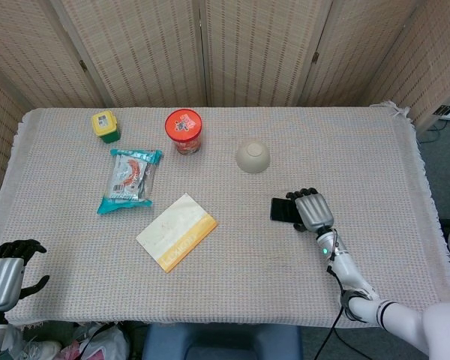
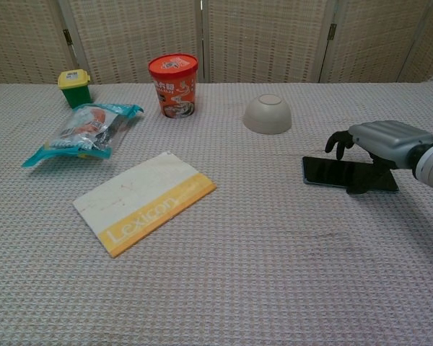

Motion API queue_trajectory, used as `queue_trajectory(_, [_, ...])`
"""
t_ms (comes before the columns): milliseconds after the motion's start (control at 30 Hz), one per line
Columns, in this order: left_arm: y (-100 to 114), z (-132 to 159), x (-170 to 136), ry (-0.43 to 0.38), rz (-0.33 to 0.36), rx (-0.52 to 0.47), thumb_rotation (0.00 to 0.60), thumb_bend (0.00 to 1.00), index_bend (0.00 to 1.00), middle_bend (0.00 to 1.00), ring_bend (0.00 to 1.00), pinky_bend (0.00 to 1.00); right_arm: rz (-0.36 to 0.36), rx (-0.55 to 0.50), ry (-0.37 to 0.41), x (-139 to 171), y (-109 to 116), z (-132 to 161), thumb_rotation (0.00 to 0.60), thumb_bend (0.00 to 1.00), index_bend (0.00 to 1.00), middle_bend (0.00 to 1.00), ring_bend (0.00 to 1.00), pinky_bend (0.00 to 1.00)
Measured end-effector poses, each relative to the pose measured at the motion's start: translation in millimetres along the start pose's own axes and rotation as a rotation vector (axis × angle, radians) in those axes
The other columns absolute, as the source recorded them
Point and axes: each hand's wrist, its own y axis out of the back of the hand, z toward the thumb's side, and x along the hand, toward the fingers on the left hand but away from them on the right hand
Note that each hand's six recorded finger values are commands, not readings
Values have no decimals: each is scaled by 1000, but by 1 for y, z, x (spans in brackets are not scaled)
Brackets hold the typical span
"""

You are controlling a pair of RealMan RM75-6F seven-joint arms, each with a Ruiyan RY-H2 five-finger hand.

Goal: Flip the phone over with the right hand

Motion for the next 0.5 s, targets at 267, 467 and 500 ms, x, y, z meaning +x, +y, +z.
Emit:
queue_trajectory(267, [0,0,0,1,-1,2,600,198,412,329,267,257,3,5,9,-1,-1,3,600,108,272,332,238,222])
queue_trajectory(467, [1,-2,-1,7,0,4,600,198,411,329,268,257,9,4,6,-3,-2,3,600,183,290,334,238,222])
queue_trajectory(500, [1,-1,-1,7,1,4,600,198,411,329,268,257,9,3,6,-3,-3,3,600,200,292,335,238,222])
